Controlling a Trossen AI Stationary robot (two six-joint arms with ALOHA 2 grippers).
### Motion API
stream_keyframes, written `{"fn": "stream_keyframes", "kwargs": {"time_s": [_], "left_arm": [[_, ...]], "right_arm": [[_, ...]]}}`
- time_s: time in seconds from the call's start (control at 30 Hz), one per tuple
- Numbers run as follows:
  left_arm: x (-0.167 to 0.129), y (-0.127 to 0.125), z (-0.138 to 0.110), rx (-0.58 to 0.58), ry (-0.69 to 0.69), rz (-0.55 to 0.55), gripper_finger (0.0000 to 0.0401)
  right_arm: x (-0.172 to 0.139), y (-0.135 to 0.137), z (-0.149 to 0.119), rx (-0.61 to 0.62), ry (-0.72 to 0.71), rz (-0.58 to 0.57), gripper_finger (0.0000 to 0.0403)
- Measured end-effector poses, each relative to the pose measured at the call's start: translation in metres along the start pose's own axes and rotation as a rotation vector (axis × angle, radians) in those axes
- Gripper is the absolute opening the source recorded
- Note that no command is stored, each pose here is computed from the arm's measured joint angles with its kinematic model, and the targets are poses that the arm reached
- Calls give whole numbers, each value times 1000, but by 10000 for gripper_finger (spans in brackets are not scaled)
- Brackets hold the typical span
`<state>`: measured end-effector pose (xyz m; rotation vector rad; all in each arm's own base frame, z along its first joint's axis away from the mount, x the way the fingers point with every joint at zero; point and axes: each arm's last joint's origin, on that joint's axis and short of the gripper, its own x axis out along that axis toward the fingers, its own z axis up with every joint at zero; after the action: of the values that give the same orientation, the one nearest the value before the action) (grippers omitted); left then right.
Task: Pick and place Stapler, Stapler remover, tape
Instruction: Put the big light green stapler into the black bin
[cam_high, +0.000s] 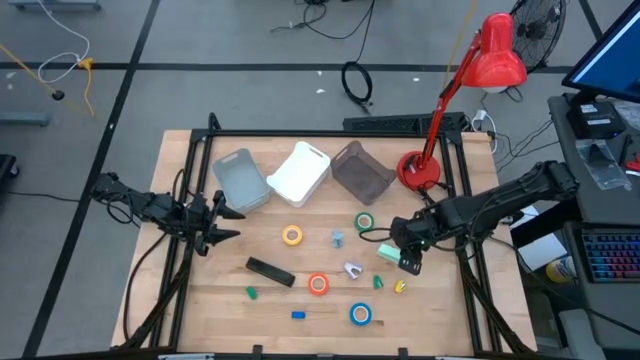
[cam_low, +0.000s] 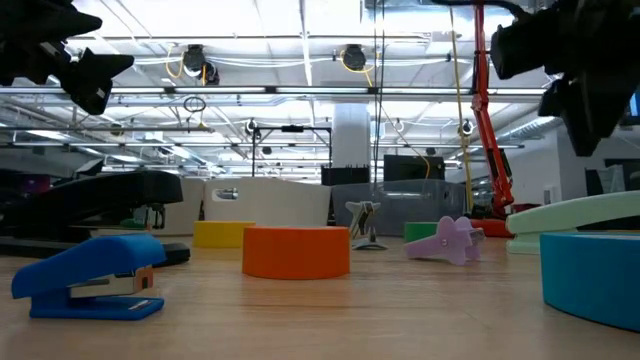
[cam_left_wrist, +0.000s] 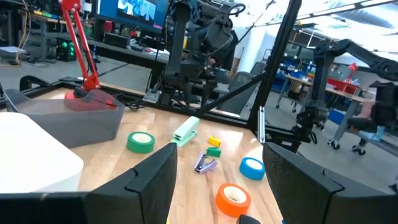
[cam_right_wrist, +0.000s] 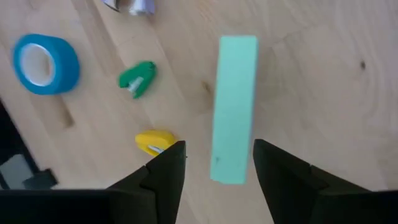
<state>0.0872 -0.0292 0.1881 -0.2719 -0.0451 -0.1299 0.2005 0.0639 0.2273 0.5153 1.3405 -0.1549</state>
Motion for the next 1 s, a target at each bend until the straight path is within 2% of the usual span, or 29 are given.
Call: {"fn": "stream_keyframes", "kwargs": {"time_s": [0.17, 0.4, 0.6, 0.73, 1.0], "left_arm": [[0, 0, 0, 1, 0, 0, 241], [0, 0, 0, 0, 0, 0, 241], [0, 0, 0, 0, 0, 0, 241], [0, 0, 0, 0, 0, 0, 241], [0, 0, 0, 4, 0, 0, 241]], "right_arm": [[10, -6, -5, 12, 28, -26, 189], [29, -11, -10, 46, 41, 44, 188], [41, -19, -17, 49, 53, 26, 187], [47, -20, -18, 58, 54, 59, 187], [55, -26, -23, 72, 66, 43, 164]]}}
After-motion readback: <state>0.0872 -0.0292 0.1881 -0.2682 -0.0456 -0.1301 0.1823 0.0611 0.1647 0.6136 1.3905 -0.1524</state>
